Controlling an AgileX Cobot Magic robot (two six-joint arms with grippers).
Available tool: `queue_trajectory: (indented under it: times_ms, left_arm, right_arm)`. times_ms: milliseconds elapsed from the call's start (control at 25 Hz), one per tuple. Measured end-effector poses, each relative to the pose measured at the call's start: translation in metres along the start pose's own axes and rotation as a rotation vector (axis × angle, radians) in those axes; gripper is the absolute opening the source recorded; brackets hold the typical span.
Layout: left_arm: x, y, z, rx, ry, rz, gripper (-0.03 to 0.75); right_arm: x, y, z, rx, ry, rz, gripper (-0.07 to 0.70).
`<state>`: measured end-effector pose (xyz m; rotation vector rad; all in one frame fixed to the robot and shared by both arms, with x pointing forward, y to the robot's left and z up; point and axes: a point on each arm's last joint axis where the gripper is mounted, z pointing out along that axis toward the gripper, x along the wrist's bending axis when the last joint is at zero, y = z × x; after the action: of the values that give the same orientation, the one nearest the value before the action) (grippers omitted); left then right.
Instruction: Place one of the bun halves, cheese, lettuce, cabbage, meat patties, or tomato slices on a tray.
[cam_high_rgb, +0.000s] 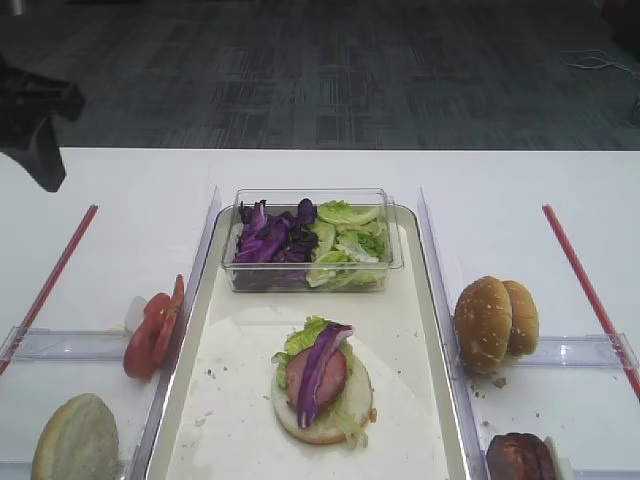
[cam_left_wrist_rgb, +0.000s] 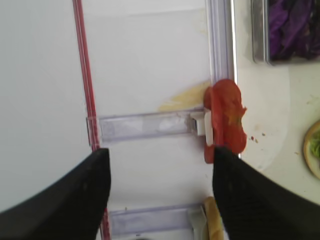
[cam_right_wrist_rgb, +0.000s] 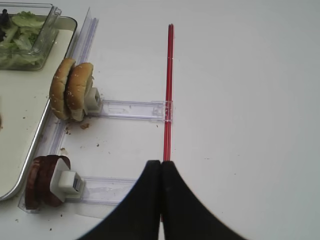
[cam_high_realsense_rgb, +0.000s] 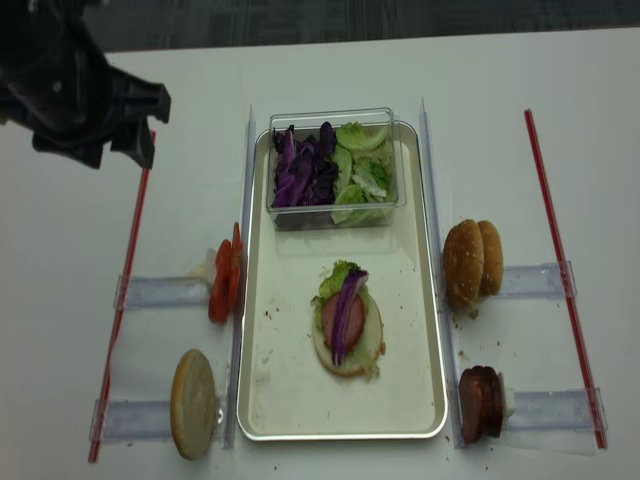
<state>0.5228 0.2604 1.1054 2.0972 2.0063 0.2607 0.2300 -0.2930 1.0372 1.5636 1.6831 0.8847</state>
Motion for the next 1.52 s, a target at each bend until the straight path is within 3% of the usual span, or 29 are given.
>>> queue_trajectory:
  times_ms: [520, 1000, 1520]
  left_arm:
    - [0.012, -0.124, -0.037, -0.096, -0.010, -0.003, 0.421]
    - [0.022, -0.220, -0.061, -0.356, -0.034, -0.001, 0.421]
    - [0.029, -0.290, -0.045, -0.569, -0.049, 0.021, 0.421]
  right_arm:
    - [0.000, 0.000, 0.000, 0.000, 0.000, 0.000, 0.024]
    - [0.000, 0.000, 0.000, 0.000, 0.000, 0.000, 0.024]
    - [0.000, 0.000, 0.000, 0.000, 0.000, -0.004, 0.024]
